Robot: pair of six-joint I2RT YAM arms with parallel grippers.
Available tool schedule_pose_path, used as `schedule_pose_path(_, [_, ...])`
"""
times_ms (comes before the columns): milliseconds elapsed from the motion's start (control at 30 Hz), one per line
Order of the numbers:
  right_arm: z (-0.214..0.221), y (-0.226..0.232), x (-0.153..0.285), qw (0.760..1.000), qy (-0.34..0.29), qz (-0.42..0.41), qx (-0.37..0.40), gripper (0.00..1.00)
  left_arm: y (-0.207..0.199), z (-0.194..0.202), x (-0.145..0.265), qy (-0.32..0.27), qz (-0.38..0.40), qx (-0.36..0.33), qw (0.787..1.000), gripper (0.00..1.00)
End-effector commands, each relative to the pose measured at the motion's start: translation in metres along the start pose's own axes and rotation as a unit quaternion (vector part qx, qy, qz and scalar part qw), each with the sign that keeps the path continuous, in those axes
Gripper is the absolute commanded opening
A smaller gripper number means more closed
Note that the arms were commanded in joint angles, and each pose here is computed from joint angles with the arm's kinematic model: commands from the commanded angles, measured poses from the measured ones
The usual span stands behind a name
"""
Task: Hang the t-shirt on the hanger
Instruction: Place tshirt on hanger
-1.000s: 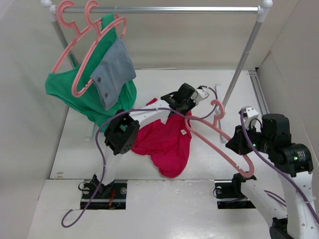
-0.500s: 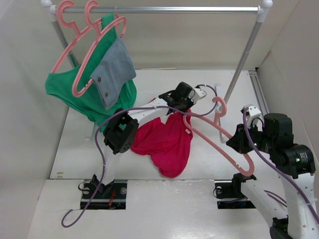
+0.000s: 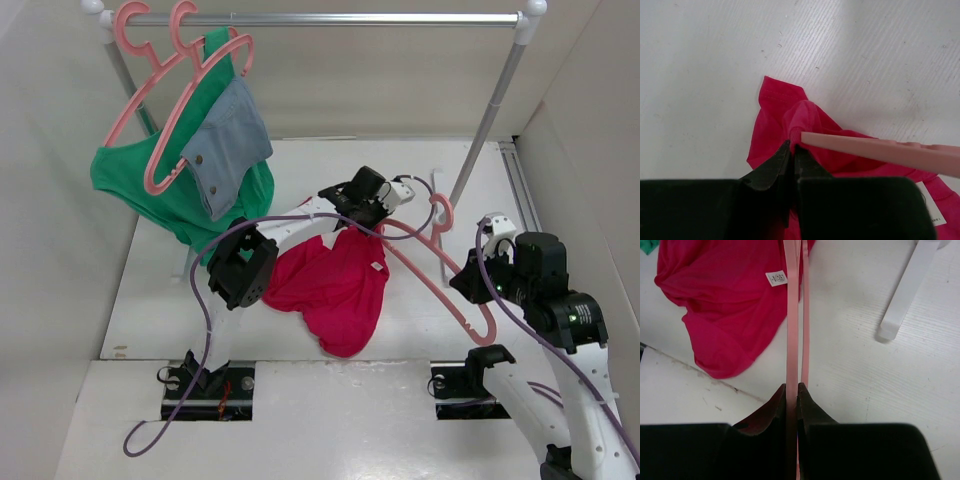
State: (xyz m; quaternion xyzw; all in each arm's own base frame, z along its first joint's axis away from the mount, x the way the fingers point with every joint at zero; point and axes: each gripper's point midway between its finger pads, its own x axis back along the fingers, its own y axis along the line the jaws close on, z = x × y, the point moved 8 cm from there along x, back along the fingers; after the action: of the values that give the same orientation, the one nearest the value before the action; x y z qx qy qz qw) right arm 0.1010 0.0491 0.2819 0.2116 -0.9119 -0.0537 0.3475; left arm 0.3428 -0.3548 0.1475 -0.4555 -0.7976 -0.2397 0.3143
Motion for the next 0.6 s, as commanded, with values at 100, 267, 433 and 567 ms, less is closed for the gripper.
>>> schedule_pose_path(100, [-0.030,0.005,0.000,0.995,-0.094,-0.015,0.017,0.00,-0.001,-0.016,0.008,-0.018,0.010,0.004,1.000,0.00])
schedule_pose_path(267, [-0.037,0.012,0.025,0.993,-0.112,-0.011,0.023,0.00,0.007,-0.007,-0.008,0.003,-0.026,0.001,1.000,0.00])
schedule_pose_path(433, [-0.033,0.015,0.027,0.994,-0.106,-0.022,0.023,0.00,0.016,-0.008,-0.015,0.006,-0.045,0.004,0.999,0.00])
schedule_pose_path(567, [-0.023,0.013,0.018,0.996,-0.087,-0.031,0.013,0.00,0.019,-0.015,-0.012,-0.002,-0.053,0.003,0.999,0.00])
